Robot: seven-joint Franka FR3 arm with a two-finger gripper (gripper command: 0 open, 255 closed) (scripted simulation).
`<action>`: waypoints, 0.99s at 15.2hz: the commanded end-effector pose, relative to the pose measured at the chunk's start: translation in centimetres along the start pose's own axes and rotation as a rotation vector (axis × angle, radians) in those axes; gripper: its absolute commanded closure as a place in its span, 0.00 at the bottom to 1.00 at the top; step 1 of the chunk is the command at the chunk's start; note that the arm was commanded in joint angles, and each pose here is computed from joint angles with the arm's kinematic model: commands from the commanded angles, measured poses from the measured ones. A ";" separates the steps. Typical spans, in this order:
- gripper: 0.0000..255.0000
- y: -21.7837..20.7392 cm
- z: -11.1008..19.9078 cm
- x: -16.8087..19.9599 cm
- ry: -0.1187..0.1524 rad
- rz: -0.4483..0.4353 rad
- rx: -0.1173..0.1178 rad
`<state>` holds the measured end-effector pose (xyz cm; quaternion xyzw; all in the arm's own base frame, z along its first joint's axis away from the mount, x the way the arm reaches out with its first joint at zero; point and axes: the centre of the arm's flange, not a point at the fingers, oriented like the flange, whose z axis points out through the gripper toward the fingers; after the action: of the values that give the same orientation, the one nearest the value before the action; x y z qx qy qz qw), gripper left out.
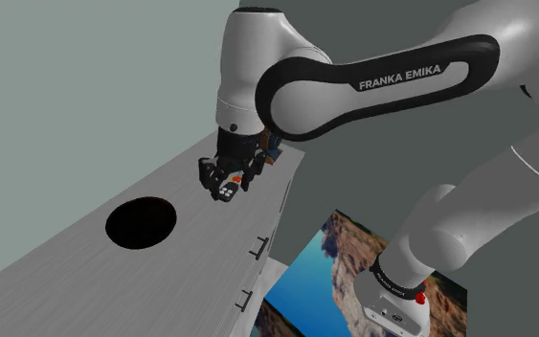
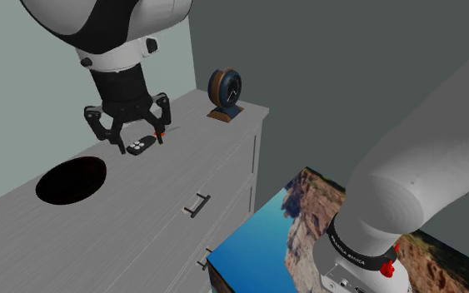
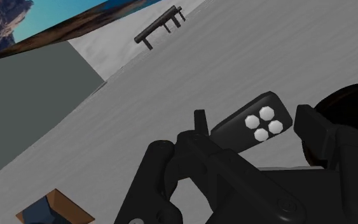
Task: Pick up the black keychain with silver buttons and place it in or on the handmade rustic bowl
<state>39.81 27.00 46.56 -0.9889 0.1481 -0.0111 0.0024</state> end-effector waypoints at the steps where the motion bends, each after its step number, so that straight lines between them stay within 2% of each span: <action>1: 1.00 -2.7 0.0 0.8 -0.001 0.002 0.001; 14: 1.00 -20.0 -0.8 5.6 -0.001 0.002 0.001; 15: 1.00 -20.0 -0.3 5.6 -0.001 0.002 0.001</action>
<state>50.42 43.65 47.54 -0.9890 0.1477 -0.0104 0.0040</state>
